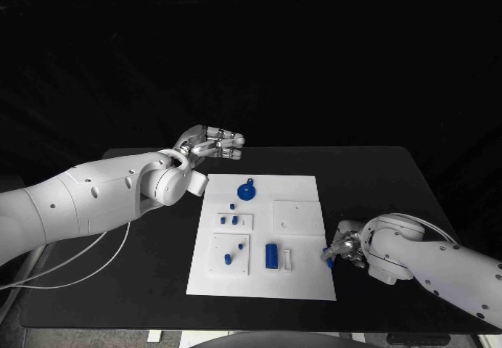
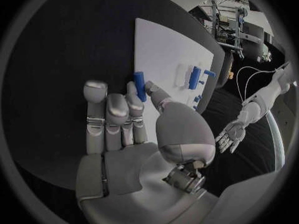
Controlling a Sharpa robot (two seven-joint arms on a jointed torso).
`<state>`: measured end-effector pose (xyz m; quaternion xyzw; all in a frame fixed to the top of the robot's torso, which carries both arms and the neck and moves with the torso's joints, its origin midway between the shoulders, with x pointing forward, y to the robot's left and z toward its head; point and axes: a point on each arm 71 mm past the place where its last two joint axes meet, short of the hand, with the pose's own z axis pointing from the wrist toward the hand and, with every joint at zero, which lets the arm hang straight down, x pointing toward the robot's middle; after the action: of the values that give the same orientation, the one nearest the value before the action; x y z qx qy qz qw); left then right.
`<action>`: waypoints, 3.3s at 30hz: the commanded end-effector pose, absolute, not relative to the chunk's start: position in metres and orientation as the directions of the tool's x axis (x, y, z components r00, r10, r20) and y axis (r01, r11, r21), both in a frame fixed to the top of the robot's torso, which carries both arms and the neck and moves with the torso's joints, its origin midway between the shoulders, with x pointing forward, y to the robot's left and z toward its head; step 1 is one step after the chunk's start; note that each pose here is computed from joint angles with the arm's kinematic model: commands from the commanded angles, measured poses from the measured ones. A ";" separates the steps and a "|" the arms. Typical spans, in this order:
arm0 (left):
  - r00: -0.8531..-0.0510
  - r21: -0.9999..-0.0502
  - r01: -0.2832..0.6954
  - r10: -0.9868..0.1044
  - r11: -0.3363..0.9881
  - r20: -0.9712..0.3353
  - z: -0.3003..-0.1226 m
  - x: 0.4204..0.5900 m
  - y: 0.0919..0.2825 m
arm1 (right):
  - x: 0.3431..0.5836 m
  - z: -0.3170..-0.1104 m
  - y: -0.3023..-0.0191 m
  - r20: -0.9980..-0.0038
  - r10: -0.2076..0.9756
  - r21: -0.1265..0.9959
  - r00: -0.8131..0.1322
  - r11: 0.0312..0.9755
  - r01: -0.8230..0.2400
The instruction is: Assemble the parts on the task board
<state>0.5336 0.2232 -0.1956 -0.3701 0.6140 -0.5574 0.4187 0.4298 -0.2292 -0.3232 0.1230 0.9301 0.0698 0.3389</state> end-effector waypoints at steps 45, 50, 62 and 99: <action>-0.390 -0.995 0.020 -0.915 0.100 -0.099 -0.195 0.534 0.219 | 0.418 -0.299 -0.184 -0.534 0.375 0.428 -0.758 0.893 0.140; -0.392 -0.995 0.019 -0.915 0.099 -0.099 -0.195 0.534 0.218 | 0.417 -0.303 -0.174 -0.522 0.365 0.421 -0.771 0.897 0.139; -0.399 -0.995 0.019 -0.912 0.097 -0.096 -0.195 0.533 0.216 | 0.416 -0.313 -0.160 -0.527 0.314 0.371 -0.790 0.921 0.118; -0.396 -0.995 0.014 -0.913 0.099 -0.097 -0.195 0.533 0.219 | 0.416 -0.324 -0.148 -0.559 0.292 0.394 -0.776 0.917 0.061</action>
<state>0.5338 0.2204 -0.1960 -0.3695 0.6158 -0.5579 0.4160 0.4176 -0.1500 -0.3246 0.1026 0.9261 0.1637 0.3241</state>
